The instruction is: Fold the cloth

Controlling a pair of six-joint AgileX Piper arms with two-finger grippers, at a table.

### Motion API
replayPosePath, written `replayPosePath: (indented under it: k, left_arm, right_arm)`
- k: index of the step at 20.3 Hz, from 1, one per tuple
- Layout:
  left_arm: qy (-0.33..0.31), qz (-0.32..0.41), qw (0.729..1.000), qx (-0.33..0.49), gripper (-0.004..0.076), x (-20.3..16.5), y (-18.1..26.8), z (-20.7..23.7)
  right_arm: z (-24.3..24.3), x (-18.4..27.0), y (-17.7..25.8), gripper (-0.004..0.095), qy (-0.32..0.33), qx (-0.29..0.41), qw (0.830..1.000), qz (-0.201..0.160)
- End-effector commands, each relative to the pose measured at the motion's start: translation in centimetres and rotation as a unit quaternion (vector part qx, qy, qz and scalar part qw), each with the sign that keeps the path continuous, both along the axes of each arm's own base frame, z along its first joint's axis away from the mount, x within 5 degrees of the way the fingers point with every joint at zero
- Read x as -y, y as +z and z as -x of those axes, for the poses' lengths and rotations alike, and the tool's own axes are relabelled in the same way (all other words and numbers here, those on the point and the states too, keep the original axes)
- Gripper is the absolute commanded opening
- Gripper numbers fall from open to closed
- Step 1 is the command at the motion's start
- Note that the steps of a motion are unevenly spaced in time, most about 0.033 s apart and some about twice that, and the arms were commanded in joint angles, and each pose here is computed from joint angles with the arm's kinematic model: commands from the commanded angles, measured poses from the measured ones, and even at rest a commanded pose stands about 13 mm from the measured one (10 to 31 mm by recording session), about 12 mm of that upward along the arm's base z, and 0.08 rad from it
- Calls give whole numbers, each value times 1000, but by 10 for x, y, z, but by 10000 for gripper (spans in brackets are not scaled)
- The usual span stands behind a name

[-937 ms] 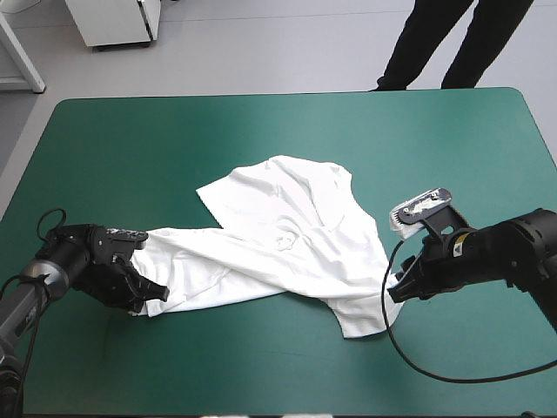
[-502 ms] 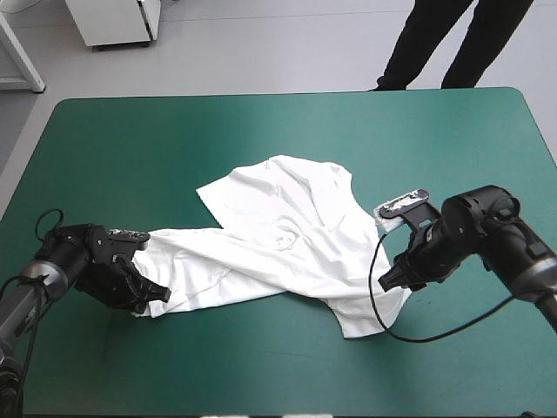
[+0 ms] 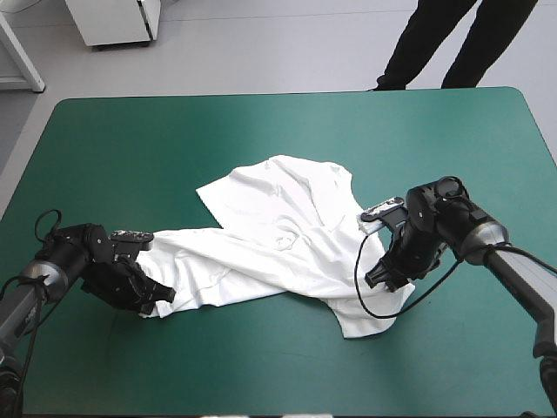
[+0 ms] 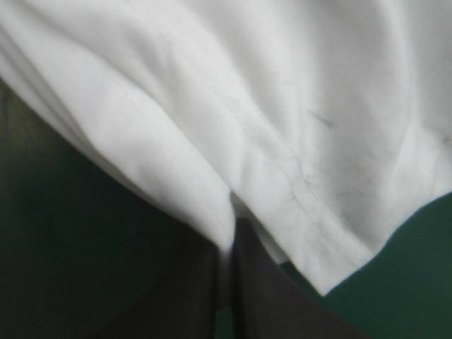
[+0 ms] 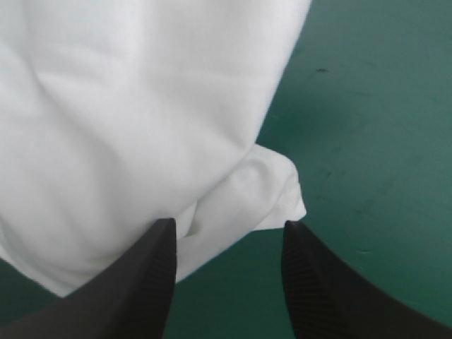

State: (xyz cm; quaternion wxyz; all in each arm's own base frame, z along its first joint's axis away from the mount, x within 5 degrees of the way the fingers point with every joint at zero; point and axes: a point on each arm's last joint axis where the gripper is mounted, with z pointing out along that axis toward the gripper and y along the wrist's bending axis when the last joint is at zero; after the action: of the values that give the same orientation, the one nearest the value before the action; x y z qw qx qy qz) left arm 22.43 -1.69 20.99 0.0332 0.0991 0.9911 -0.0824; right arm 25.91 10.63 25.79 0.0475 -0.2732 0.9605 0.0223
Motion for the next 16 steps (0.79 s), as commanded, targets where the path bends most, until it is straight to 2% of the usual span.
replayPosePath:
  k: [1,3,8,11,13,16]
  left_arm:
    - [2,11,1000,19,-22,2,11,0]
    - [-7,18,1000,18,-22,3,11,1]
    - [-10,21,1000,16,-22,4,12,1]
    - [-11,26,999,20,-22,5,13,2]
    - [-12,25,999,30,-22,5,17,4]
    - [-15,20,999,47,-22,4,24,7]
  right_arm:
    - [-7,-1,4,448,8,15,1000,1]
    - [-12,-3,-7,448,9,0,1000,8]
    - [-25,8,-23,448,-34,-30,999,-13]
    - [-28,10,-28,440,-40,-39,998,-11]
    - [-29,9,-32,366,-40,-46,998,-10]
    - [-29,7,-36,141,-40,-56,997,-16]
